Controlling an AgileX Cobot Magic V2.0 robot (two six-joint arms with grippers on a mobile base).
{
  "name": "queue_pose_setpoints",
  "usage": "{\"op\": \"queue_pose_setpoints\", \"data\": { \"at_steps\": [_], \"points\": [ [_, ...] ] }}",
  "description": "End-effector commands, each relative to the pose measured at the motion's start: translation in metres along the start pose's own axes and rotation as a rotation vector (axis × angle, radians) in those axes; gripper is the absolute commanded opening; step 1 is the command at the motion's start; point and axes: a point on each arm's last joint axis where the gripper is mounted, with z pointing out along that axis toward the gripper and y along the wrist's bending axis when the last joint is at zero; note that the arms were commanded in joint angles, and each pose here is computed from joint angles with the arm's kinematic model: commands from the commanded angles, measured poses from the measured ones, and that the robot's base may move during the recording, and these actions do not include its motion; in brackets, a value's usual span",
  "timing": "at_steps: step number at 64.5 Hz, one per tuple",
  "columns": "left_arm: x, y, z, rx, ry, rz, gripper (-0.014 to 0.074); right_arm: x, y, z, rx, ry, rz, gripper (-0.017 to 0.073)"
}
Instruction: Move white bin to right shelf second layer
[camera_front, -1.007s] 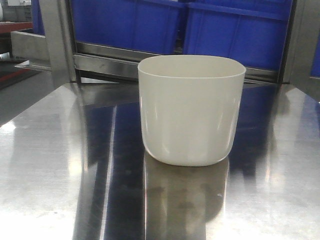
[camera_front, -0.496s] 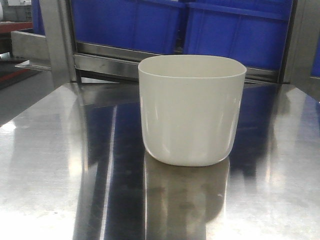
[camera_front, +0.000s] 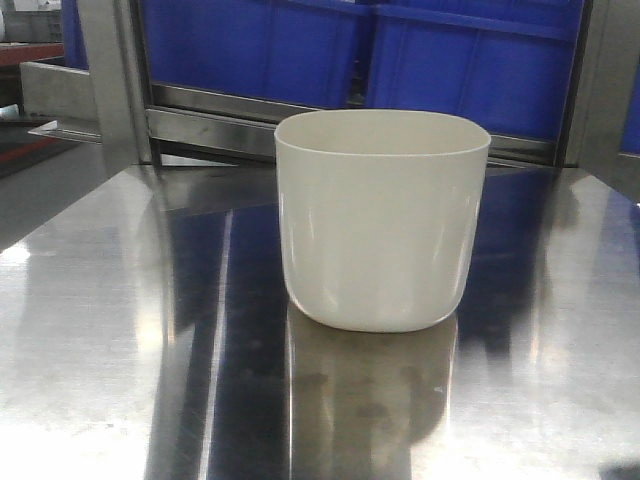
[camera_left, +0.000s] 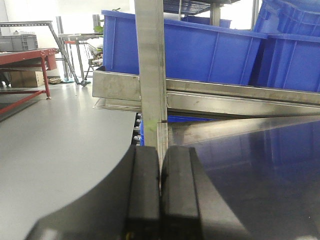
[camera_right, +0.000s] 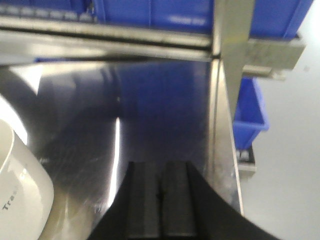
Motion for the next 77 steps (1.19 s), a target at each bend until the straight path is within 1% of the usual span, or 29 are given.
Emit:
{"op": "queue_pose_setpoints", "data": {
  "at_steps": [1, 5, 15, 21, 29, 32, 35, 41, 43, 46, 59, 77],
  "points": [
    [0.003, 0.001, -0.001, -0.008, -0.067, -0.012, 0.0085, -0.026, 0.009, 0.011, -0.022, 0.005, -0.022, 0.0048],
    [0.003, 0.001, -0.001, -0.008, -0.067, -0.012, 0.0085, -0.033, 0.017, 0.021, -0.041, 0.089, -0.038, 0.0048],
    [0.003, 0.001, -0.001, -0.008, -0.067, -0.012, 0.0085, -0.054, 0.040, 0.033, -0.095, 0.219, -0.082, 0.0048],
    [0.003, 0.001, -0.001, -0.008, -0.067, -0.012, 0.0085, -0.067, 0.053, 0.038, -0.126, 0.233, -0.102, 0.0048],
    [0.003, 0.001, -0.001, -0.008, -0.067, -0.012, 0.0085, -0.074, 0.067, 0.045, -0.164, 0.238, -0.122, 0.0060],
    [0.003, 0.001, -0.001, -0.008, -0.067, -0.012, 0.0085, -0.075, 0.073, 0.048, -0.179, 0.243, -0.128, 0.0106],
    [0.003, 0.001, -0.001, -0.008, -0.067, -0.012, 0.0085, -0.075, 0.077, 0.050, -0.194, 0.251, -0.127, 0.0180],
    [0.003, 0.001, -0.001, -0.008, -0.067, -0.012, 0.0085, -0.073, 0.087, 0.055, -0.224, 0.272, -0.128, 0.0404],
    [0.003, 0.001, -0.001, -0.008, -0.067, -0.012, 0.0085, -0.072, 0.089, 0.056, -0.229, 0.280, -0.133, 0.0451],
    [0.003, 0.001, -0.001, -0.008, -0.067, -0.012, 0.0085, -0.069, 0.093, 0.059, -0.238, 0.294, -0.140, 0.0494],
    [0.003, 0.001, -0.001, -0.008, -0.067, -0.012, 0.0085, -0.057, 0.105, 0.071, -0.259, 0.358, -0.162, 0.0495],
    [0.003, 0.001, -0.001, -0.008, -0.067, -0.012, 0.0085, -0.043, 0.109, 0.095, -0.249, 0.423, -0.163, 0.0495]
  ]
}}
